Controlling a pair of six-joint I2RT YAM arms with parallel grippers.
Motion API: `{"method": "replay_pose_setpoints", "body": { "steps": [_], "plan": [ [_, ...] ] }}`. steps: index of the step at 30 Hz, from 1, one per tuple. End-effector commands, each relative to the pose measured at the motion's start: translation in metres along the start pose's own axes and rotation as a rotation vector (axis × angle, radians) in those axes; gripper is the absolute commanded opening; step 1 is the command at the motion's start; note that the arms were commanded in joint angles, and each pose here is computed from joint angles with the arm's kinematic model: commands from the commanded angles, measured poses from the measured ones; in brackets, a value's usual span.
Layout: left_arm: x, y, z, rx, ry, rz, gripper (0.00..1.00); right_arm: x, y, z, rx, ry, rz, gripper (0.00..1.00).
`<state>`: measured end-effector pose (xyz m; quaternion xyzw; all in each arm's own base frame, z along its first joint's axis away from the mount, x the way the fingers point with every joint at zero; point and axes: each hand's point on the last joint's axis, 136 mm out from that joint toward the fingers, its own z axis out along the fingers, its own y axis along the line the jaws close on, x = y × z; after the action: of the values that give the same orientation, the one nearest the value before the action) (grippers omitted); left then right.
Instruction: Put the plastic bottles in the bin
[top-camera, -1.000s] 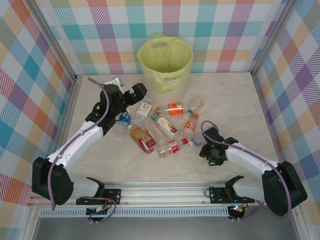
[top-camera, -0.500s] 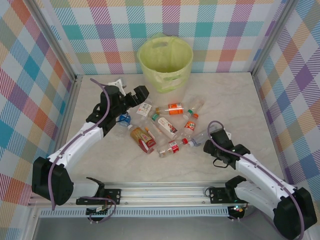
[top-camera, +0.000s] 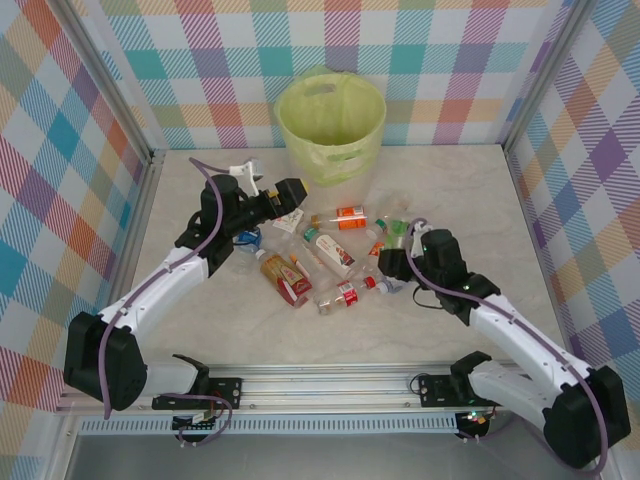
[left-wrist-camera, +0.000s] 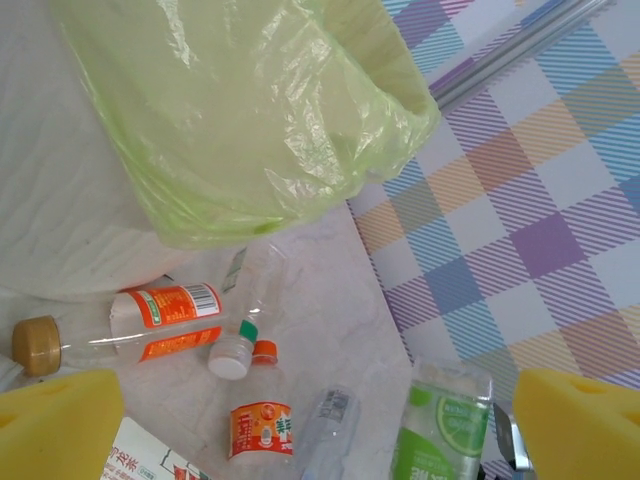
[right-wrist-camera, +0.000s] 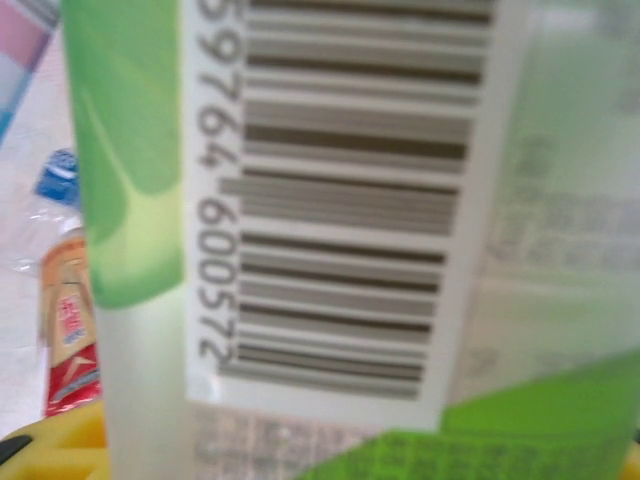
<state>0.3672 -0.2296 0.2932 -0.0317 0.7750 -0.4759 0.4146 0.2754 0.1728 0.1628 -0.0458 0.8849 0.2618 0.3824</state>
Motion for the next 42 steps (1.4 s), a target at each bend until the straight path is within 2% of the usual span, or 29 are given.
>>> {"method": "replay_pose_setpoints", "body": {
  "steps": [1,4,10,20,27,36,40,42],
  "plan": [
    [0.009,-0.013,0.012,0.105,0.031,-0.098,1.00,-0.026,0.049,0.005,-0.215,-0.038,-0.112,0.49],
    [0.023,-0.017,0.028,0.129,0.103,-0.138,1.00,-0.034,0.064,0.016,-0.276,-0.020,-0.122,0.49],
    [0.046,-0.033,0.046,0.139,0.193,-0.122,1.00,-0.030,0.100,0.028,-0.419,0.058,-0.235,0.50],
    [0.063,-0.037,0.061,0.037,0.261,-0.048,0.98,-0.027,0.130,0.033,-0.483,0.113,-0.320,0.52],
    [0.067,-0.026,0.058,-0.065,0.306,-0.019,0.86,-0.024,0.139,0.026,-0.505,0.127,-0.365,0.52],
    [0.082,-0.023,0.056,-0.092,0.403,0.034,0.69,-0.024,0.143,0.022,-0.500,0.159,-0.408,0.53],
    [0.079,-0.027,0.054,-0.097,0.417,0.073,0.58,-0.021,0.143,0.020,-0.503,0.180,-0.428,0.59],
    [0.073,-0.027,0.054,-0.110,0.398,0.089,0.57,-0.020,0.142,0.019,-0.499,0.180,-0.438,0.66]
  ]
}}
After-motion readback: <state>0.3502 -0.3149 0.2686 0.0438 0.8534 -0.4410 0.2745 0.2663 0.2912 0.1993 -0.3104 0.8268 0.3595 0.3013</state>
